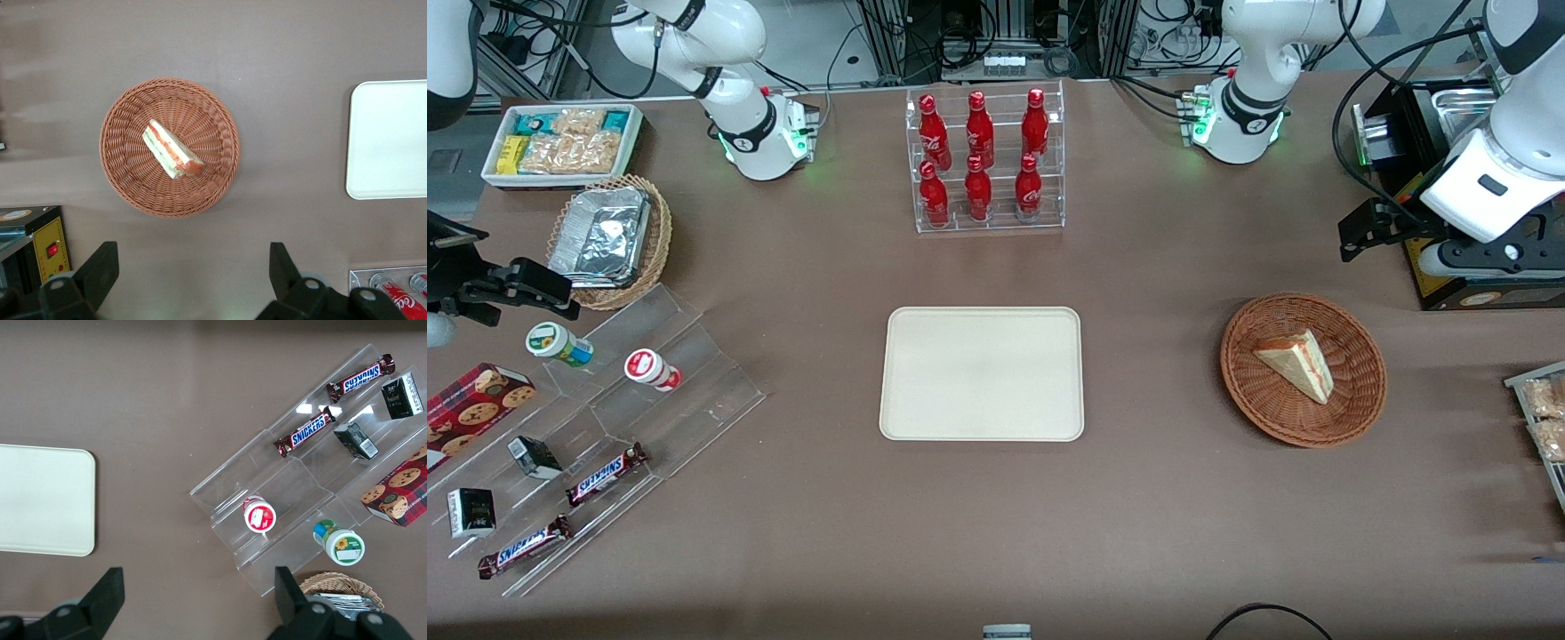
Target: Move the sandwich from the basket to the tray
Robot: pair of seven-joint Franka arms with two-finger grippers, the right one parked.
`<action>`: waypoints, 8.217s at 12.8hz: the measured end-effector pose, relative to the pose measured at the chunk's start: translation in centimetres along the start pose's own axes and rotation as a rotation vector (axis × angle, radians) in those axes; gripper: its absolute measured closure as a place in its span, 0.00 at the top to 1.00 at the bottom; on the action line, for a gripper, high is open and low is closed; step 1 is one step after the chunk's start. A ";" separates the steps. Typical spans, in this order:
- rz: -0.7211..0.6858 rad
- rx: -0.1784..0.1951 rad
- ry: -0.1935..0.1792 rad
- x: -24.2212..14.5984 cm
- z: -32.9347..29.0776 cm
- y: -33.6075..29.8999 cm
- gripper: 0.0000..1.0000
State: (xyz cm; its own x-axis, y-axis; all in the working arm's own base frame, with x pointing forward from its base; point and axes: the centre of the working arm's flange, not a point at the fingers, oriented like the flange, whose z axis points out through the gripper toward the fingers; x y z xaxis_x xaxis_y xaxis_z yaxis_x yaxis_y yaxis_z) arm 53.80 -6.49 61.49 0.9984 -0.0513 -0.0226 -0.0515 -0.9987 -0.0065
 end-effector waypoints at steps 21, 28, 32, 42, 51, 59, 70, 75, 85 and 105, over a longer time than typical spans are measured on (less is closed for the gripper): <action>-0.615 0.021 -0.102 4.9 19.2 -6.3 1.00; -0.814 0.041 -0.139 4.2 32.3 -6.3 1.00; -0.903 0.053 -0.158 4.5 36.9 -6.1 1.00; -0.914 0.062 -0.174 3.8 38.7 -6.1 0.50; -0.679 0.060 -0.182 7.4 26.6 -0.9 0.37; -0.267 -0.044 -0.119 7.1 24.7 20.2 0.33; -0.034 -0.101 -0.227 5.4 33.6 34.8 0.30; -0.053 -0.107 -0.243 5.6 38.1 36.7 0.30; -0.031 -0.090 -0.210 6.0 39.2 37.9 0.64; -0.170 0.016 -0.122 4.5 5.3 5.0 1.00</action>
State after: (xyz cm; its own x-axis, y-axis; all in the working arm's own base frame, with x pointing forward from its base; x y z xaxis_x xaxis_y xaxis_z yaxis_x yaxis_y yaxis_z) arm 57.88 -11.63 56.03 0.9828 0.1198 -0.1407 0.1159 -0.9926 -0.0362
